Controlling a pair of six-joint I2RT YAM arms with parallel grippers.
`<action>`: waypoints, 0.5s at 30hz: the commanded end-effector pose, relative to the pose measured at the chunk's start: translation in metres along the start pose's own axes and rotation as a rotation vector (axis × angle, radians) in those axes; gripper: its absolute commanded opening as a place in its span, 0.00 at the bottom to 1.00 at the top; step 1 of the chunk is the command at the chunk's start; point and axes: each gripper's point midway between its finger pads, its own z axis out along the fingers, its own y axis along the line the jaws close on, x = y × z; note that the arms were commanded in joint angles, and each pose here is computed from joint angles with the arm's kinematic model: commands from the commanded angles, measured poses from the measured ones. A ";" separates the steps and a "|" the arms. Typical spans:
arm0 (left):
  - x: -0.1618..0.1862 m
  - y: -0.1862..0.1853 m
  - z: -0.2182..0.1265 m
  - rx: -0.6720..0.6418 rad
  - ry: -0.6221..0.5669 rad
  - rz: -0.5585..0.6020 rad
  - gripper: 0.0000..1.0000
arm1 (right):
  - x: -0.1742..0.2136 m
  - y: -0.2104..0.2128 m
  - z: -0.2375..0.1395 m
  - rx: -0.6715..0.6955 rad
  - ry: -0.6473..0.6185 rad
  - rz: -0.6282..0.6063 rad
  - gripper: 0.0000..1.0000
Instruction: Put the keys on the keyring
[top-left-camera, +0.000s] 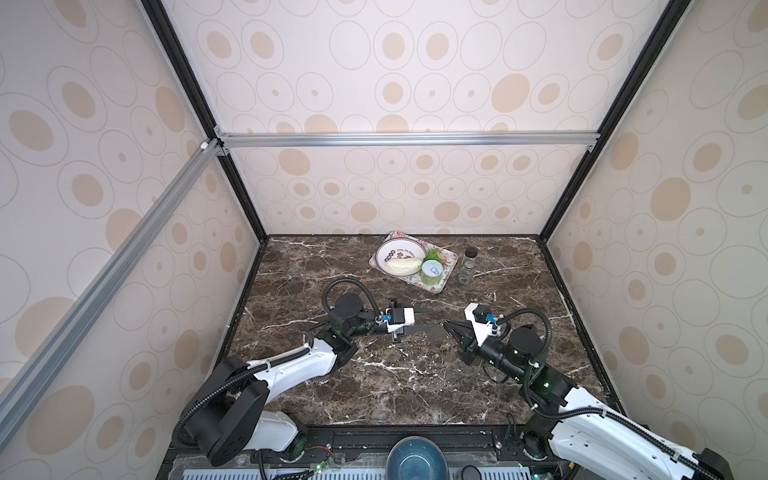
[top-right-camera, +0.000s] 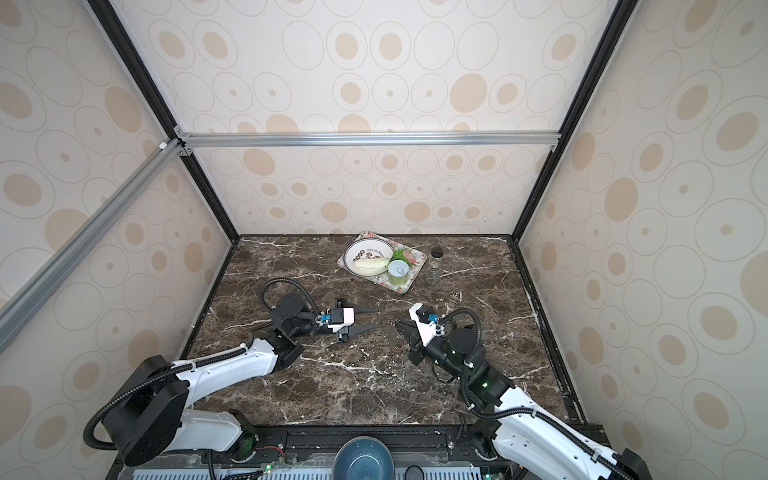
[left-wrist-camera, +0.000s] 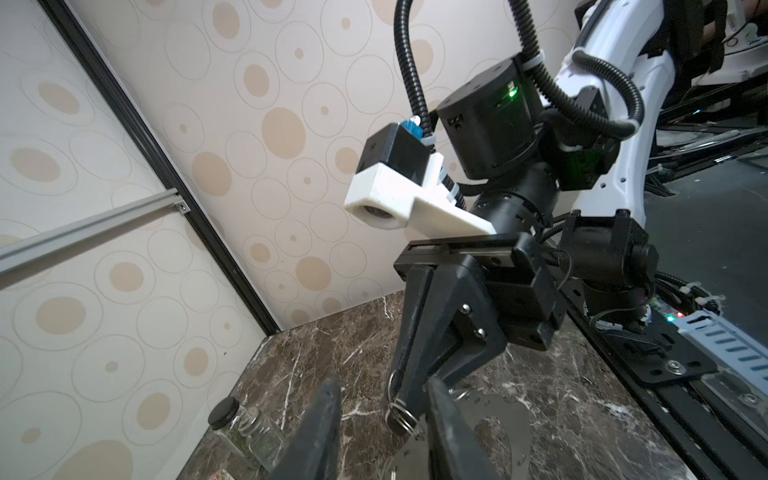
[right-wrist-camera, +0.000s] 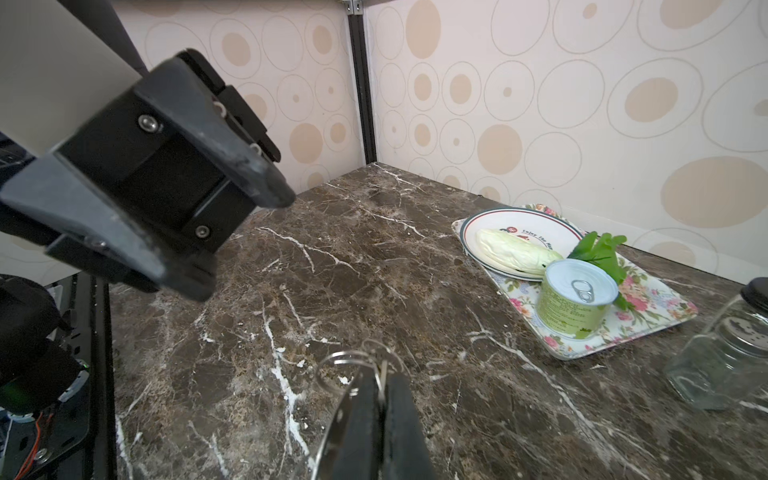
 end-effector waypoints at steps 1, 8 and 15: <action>0.005 0.002 0.007 0.044 0.100 0.064 0.31 | -0.022 -0.007 -0.001 0.045 -0.051 -0.016 0.00; 0.020 -0.004 0.020 0.077 0.185 0.067 0.32 | -0.018 -0.015 0.006 0.091 -0.010 -0.006 0.00; 0.042 0.004 0.034 0.043 0.300 0.050 0.31 | -0.015 -0.017 0.010 0.102 0.002 -0.009 0.00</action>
